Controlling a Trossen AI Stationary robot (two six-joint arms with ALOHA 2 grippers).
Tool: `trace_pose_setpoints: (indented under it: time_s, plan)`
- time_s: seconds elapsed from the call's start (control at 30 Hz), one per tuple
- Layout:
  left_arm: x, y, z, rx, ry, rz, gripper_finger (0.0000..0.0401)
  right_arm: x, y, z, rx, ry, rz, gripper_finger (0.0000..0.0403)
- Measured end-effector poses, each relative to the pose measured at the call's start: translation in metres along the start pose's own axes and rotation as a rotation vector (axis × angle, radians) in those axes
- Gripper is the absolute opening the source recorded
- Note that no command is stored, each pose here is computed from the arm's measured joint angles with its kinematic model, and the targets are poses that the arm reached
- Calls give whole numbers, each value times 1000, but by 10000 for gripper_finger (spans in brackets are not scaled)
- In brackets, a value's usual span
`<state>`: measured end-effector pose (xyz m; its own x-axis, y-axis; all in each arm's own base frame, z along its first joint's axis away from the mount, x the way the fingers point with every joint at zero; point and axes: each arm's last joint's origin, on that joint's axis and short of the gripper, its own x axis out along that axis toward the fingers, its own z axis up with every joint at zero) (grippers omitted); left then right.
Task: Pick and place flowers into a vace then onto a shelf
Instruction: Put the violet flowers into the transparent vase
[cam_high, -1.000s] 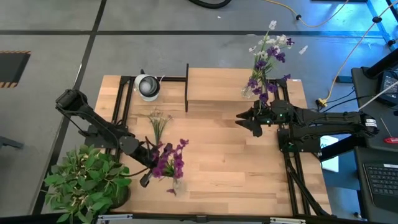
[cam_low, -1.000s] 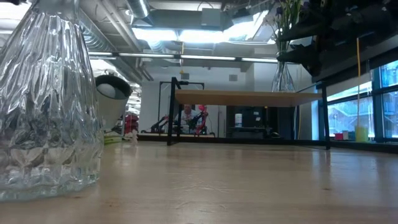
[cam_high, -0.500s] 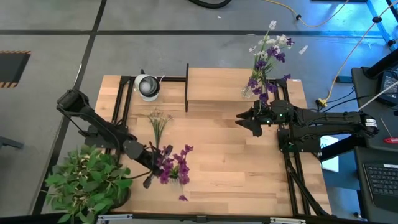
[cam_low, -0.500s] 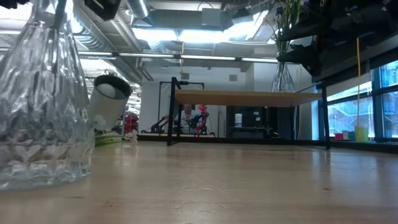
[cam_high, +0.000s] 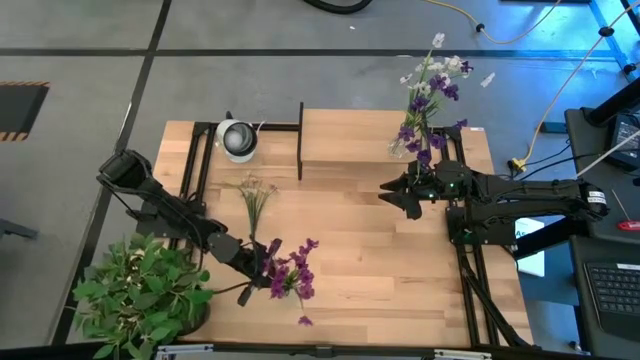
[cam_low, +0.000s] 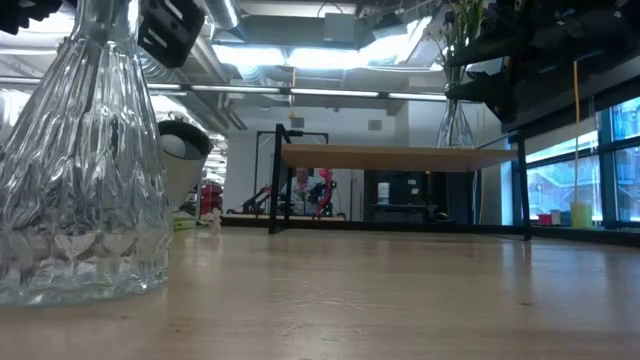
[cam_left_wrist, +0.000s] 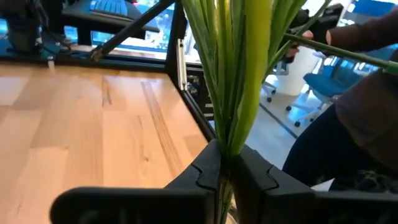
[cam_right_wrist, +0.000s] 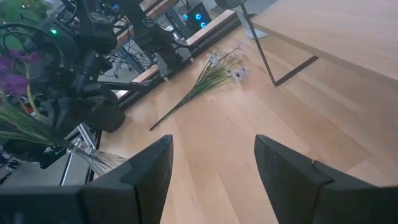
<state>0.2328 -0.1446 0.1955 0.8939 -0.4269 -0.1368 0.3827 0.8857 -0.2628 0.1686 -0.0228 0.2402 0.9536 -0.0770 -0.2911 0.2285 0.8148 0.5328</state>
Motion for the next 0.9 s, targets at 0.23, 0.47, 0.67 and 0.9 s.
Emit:
trace_pose_setpoints:
  time_s: [0.23, 0.47, 0.67, 0.9]
  plan:
    - [0, 2, 0, -34, -18, 58, 53, 0, 0, 0, -1, 0, 0, 228]
    - [0, 2, 0, -8, -19, 64, 89, 0, 0, 0, 0, 0, 0, 228]
    - [-1, -4, -1, 67, -16, 63, 103, 0, 0, 0, 0, 1, 0, 228]
    - [-3, -10, -9, 103, 28, 104, 104, 0, 0, 0, 0, 1, 0, 228]
